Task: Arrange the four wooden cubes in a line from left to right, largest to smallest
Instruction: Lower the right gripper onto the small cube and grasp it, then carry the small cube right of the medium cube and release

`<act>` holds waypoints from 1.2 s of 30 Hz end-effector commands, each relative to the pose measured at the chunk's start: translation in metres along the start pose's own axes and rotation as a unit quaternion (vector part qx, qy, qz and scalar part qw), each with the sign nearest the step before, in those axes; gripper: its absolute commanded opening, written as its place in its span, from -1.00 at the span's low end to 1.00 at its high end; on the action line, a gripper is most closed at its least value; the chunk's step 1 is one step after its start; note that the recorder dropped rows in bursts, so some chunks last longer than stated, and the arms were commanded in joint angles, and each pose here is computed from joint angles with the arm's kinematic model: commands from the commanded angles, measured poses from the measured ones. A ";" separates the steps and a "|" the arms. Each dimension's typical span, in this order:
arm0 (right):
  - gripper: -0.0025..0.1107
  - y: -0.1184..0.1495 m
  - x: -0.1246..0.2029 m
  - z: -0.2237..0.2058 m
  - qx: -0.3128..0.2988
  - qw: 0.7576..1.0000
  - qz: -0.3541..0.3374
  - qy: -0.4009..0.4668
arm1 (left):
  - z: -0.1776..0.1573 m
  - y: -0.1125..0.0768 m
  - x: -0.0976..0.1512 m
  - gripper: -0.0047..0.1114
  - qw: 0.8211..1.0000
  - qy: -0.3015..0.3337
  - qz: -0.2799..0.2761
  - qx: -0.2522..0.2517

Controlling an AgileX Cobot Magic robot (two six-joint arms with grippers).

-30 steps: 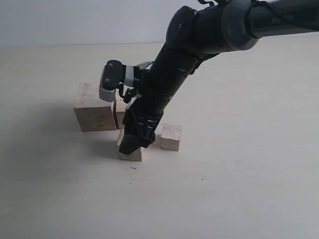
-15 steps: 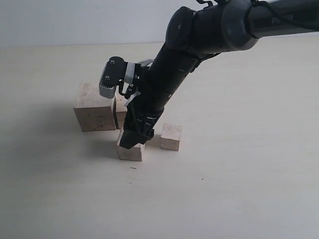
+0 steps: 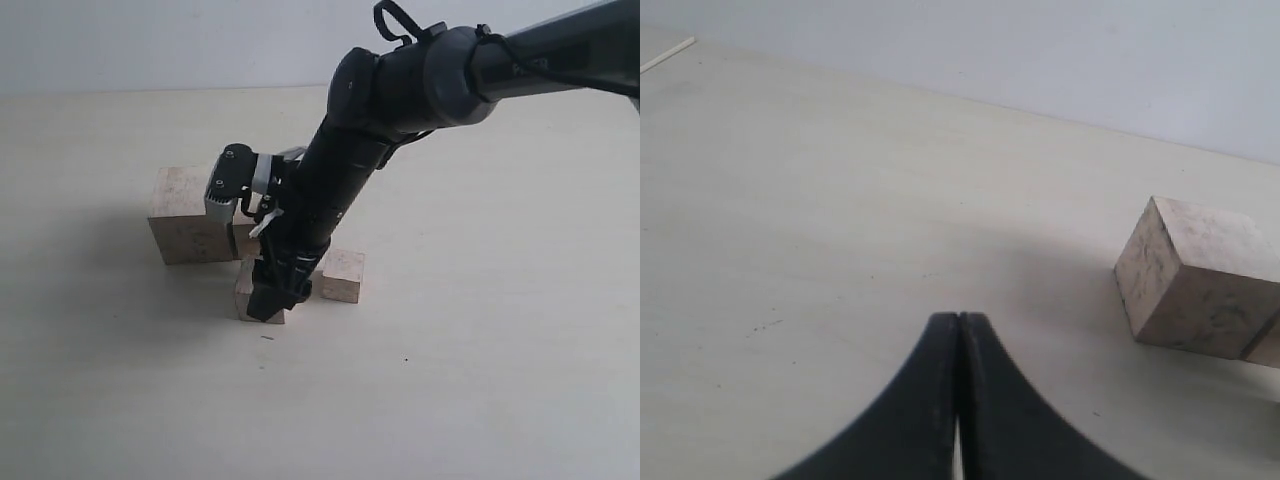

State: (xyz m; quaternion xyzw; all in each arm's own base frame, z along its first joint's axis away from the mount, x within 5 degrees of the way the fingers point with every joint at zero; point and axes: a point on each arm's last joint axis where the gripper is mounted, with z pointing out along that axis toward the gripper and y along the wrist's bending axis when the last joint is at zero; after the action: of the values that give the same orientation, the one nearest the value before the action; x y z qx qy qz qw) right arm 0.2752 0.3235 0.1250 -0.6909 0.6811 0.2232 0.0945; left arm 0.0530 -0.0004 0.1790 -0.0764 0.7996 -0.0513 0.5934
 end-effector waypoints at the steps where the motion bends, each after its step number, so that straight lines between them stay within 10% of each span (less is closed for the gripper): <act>1: 0.10 0.000 0.002 0.004 -0.002 0.999 0.034 0.000 | 0.000 0.000 0.000 -0.92 1.000 -0.002 0.001 0.003; 7: -0.94 0.011 -0.007 -0.023 -0.004 0.999 0.042 -0.002 | 0.000 0.000 0.000 -0.92 1.000 -0.002 0.001 0.003; 23: -0.96 -0.020 0.024 -0.143 0.138 0.990 0.030 -0.023 | 0.000 0.000 0.000 -0.92 1.000 -0.002 0.001 0.003; 36: -0.96 -0.070 0.050 -0.115 0.175 0.981 -0.030 -0.080 | 0.000 0.000 0.000 -0.92 1.000 -0.002 0.001 0.003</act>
State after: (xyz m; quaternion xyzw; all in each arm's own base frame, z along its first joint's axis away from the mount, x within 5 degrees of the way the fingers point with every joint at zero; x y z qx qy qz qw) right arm 0.3554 0.2246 0.2000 -0.6785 0.6756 0.1535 0.2444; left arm 0.0530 -0.0004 0.1790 -0.0764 0.7996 -0.0513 0.5934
